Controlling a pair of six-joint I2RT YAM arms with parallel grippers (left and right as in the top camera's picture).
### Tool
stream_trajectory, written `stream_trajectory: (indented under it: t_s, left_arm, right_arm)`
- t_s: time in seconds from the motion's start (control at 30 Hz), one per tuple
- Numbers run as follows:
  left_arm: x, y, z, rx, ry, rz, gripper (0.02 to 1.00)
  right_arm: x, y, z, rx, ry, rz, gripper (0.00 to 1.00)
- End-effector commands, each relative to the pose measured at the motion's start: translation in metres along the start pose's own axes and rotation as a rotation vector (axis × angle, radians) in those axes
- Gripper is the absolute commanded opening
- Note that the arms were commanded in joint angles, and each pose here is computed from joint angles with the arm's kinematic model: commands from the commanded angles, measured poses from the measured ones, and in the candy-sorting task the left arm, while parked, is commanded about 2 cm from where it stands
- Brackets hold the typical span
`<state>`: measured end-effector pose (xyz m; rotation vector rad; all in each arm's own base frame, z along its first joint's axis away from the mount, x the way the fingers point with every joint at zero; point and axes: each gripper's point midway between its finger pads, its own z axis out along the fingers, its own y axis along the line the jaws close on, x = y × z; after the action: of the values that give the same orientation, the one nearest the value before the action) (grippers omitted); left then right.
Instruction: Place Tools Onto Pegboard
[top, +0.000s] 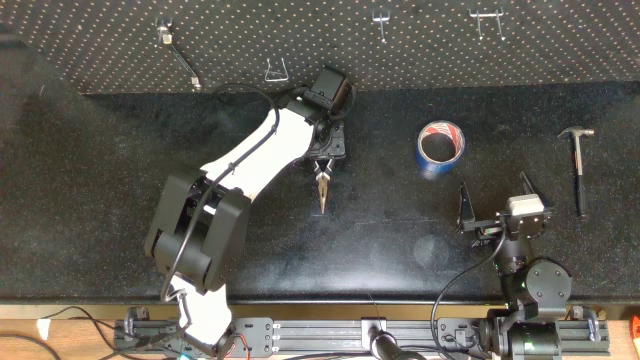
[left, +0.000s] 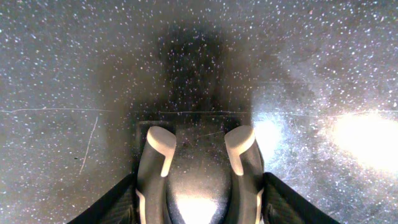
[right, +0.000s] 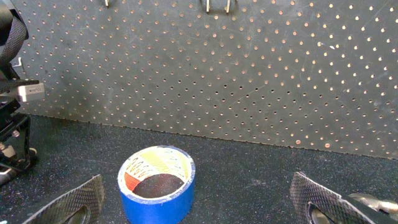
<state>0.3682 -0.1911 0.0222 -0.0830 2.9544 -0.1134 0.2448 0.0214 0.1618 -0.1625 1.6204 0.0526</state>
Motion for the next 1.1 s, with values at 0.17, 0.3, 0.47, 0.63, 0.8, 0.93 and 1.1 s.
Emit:
stream_trajectory:
  t_s: [0.17, 0.3, 0.47, 0.63, 0.8, 0.93, 1.1]
  left_arm:
    - [0.002, -0.005, 0.008, 0.018, 0.026, 0.002, 0.415]
    - [0.002, -0.005, 0.008, 0.017, 0.026, 0.002, 0.165]
    - [0.012, 0.001, 0.008, -0.007, 0.066, 0.002, 0.029]
    - [-0.003, 0.005, -0.033, 0.004, -0.025, -0.008, 0.029]
    - [-0.018, 0.040, -0.142, 0.033, -0.239, -0.080, 0.027]
    - [0.006, 0.076, -0.208, -0.011, -0.451, -0.096, 0.029]
    - [-0.053, 0.063, -0.234, 0.046, -0.849, 0.008, 0.029]
  right_arm:
    - [0.001, -0.002, 0.000, 0.012, 0.002, -0.011, 0.976]
    - [0.001, -0.002, 0.000, 0.012, 0.002, -0.011, 0.976]
    - [0.001, -0.002, 0.000, 0.012, 0.002, -0.010, 0.976]
    - [0.001, -0.002, 0.000, 0.012, 0.002, -0.010, 0.976]
    - [0.001, -0.002, 0.000, 0.012, 0.002, -0.011, 0.976]
    - [0.001, -0.002, 0.000, 0.012, 0.002, -0.010, 0.976]
    - [0.001, -0.002, 0.000, 0.012, 0.001, -0.011, 0.976]
